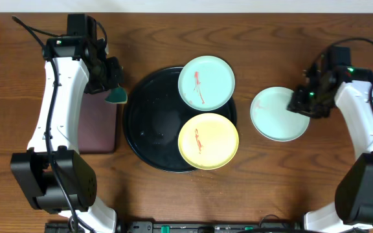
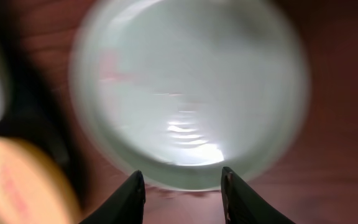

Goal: Clean dirty plates on tray and stack at the side
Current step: 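Place the pale green plate on the table right of the tray, then grip the yellow plate rim with the right gripper and tilt it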

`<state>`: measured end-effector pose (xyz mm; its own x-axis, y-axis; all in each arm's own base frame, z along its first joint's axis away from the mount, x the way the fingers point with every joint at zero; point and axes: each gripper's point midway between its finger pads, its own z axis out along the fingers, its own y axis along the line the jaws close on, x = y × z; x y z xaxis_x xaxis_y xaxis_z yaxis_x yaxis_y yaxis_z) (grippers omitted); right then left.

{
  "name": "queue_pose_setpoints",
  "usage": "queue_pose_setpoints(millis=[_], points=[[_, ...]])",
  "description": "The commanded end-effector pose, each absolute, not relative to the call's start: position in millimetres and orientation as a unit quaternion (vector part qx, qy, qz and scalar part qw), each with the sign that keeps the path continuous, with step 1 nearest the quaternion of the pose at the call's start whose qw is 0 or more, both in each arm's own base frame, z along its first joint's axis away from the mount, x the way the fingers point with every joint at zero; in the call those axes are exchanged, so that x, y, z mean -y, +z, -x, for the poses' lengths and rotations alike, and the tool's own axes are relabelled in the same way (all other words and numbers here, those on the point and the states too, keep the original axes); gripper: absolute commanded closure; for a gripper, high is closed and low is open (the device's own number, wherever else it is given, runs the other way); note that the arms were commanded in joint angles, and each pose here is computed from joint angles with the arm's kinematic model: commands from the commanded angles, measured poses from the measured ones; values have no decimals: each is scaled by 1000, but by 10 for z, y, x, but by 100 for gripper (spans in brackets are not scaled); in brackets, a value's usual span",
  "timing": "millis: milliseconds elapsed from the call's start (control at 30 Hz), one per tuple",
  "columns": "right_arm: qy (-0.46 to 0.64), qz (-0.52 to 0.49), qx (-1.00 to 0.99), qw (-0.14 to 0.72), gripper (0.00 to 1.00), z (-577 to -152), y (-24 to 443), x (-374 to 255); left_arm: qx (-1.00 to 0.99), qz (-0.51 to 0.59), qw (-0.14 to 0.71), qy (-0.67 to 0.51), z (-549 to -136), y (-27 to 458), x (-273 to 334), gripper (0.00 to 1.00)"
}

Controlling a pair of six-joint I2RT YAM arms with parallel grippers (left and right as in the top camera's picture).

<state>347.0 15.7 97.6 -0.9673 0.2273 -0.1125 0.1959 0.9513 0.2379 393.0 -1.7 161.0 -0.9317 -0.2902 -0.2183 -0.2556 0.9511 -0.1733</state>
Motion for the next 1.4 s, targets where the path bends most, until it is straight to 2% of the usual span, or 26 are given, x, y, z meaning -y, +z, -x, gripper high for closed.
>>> queue_pose_setpoints(millis=[0, 267, 700, 933, 1100, 1367], points=[[166, -41, -984, 56, 62, -3392, 1031, -673, -981, 142, 117, -66, -3913, 1578, 6, 93], [160, 28, -987, 6, 61, -3150, 825, -1365, -981, 142, 117, -67, -3914, 1578, 7, 93], [121, 58, -988, -72, 62, -2880, 371, -1671, -981, 142, 117, -66, -3915, 1578, 6, 92], [100, 66, -989, -83, 73, -2769, 280, -1700, -981, 142, 117, -66, -3915, 1578, 6, 93], [93, 66, -990, -81, 99, -2753, 271, -1737, -981, 142, 117, -66, -3915, 1578, 6, 92], [124, 86, -988, -22, 99, -2966, 412, -2156, -981, 142, 117, -66, -3916, 1579, 6, 92]])
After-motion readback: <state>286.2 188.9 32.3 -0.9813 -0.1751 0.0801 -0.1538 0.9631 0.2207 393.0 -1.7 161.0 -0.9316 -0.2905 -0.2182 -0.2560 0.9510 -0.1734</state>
